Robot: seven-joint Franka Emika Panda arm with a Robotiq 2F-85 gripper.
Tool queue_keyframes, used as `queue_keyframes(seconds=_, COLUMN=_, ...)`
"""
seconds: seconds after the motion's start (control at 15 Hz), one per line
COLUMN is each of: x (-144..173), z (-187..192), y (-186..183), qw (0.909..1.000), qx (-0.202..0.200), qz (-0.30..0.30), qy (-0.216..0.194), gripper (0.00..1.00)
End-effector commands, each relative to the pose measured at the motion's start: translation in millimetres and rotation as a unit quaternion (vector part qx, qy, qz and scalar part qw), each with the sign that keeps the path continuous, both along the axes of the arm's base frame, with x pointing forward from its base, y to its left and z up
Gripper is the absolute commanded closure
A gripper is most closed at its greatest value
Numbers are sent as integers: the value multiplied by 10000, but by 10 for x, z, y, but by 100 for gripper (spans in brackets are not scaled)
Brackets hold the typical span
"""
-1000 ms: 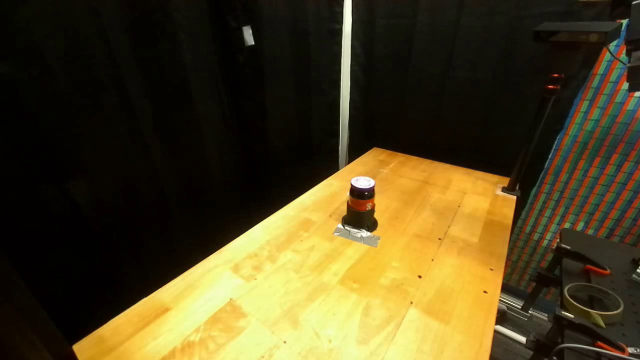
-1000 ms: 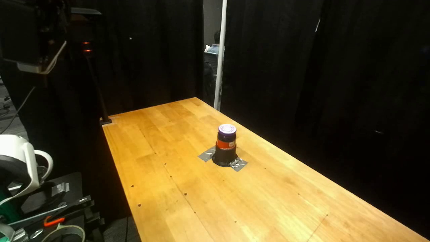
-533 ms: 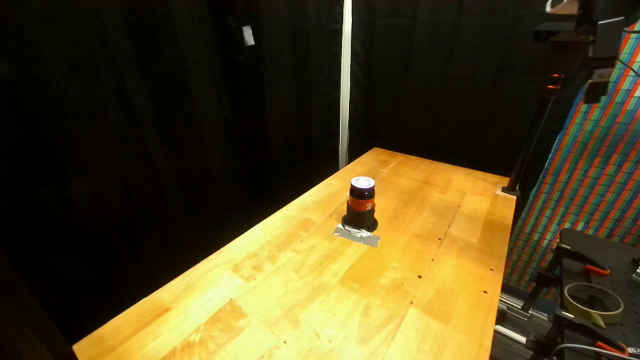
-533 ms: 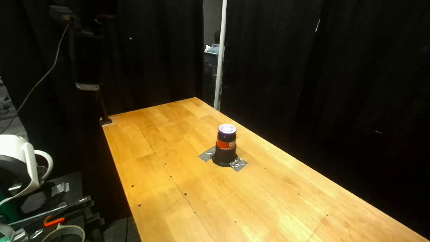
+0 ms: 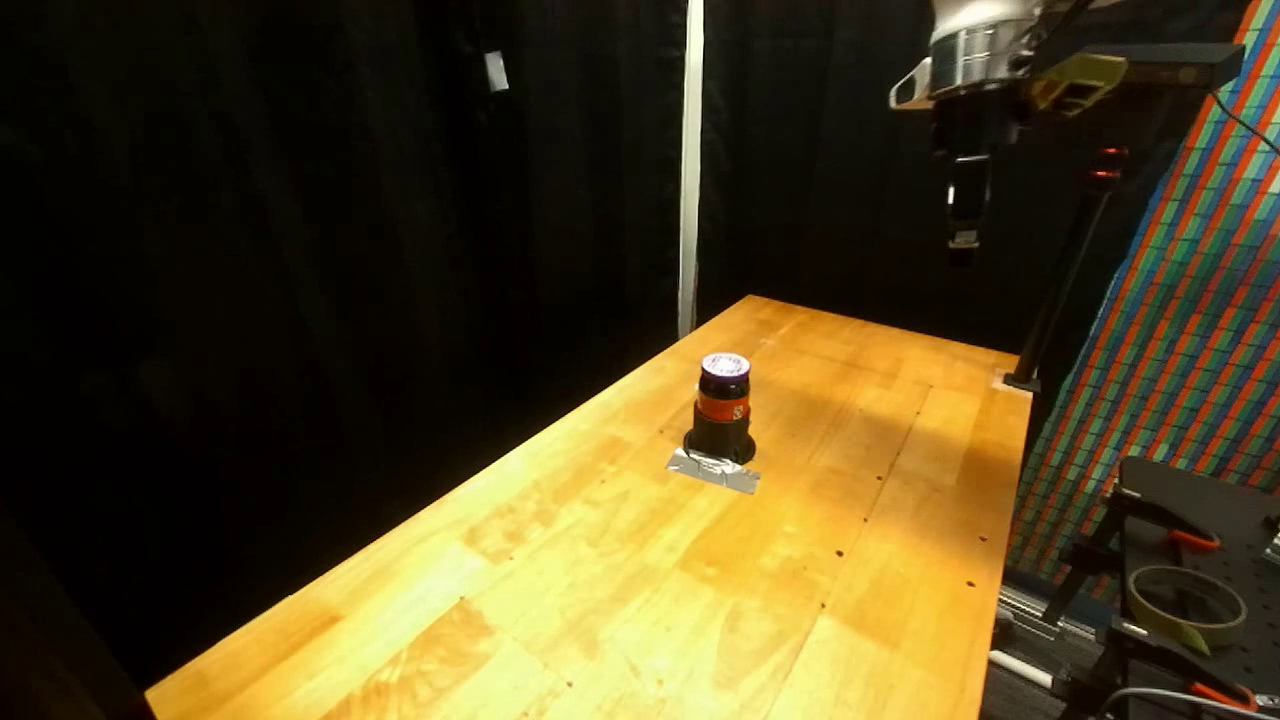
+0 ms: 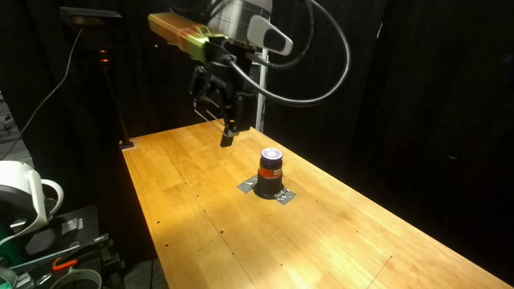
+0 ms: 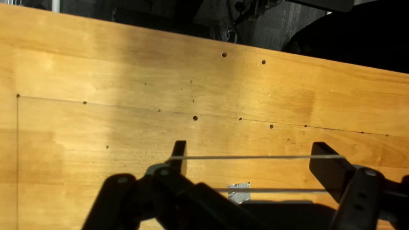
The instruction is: Put the rubber band around the base of the cup
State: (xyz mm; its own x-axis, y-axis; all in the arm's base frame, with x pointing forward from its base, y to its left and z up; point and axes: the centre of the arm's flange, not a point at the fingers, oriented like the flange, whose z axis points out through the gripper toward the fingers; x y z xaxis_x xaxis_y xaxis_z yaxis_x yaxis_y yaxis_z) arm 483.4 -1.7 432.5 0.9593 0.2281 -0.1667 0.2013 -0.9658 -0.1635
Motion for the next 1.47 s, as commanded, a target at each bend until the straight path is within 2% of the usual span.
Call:
queue_keyframes(seconds=0.0, x=884, z=-168, y=332, qw=9989, qx=-259, qz=385, qy=81, gripper=0)
queue_keyframes(seconds=0.2, x=1379, z=-465, y=661, qw=9977, qx=-454, qz=498, qy=88, gripper=0)
queue_keyframes(seconds=0.53, x=1897, z=-929, y=932, qw=9970, qx=-585, qz=495, qy=-141, gripper=0)
queue_keyframes(seconds=0.93, x=2221, z=-1262, y=1156, qw=9959, qx=-721, qz=419, qy=-341, gripper=0)
queue_keyframes(seconds=1.13, x=2328, z=-1364, y=1281, qw=9968, qx=-606, qz=362, qy=-377, gripper=0)
queue_keyframes(seconds=1.4, x=2489, z=-1502, y=1368, qw=9966, qx=-699, qz=303, qy=-300, gripper=0)
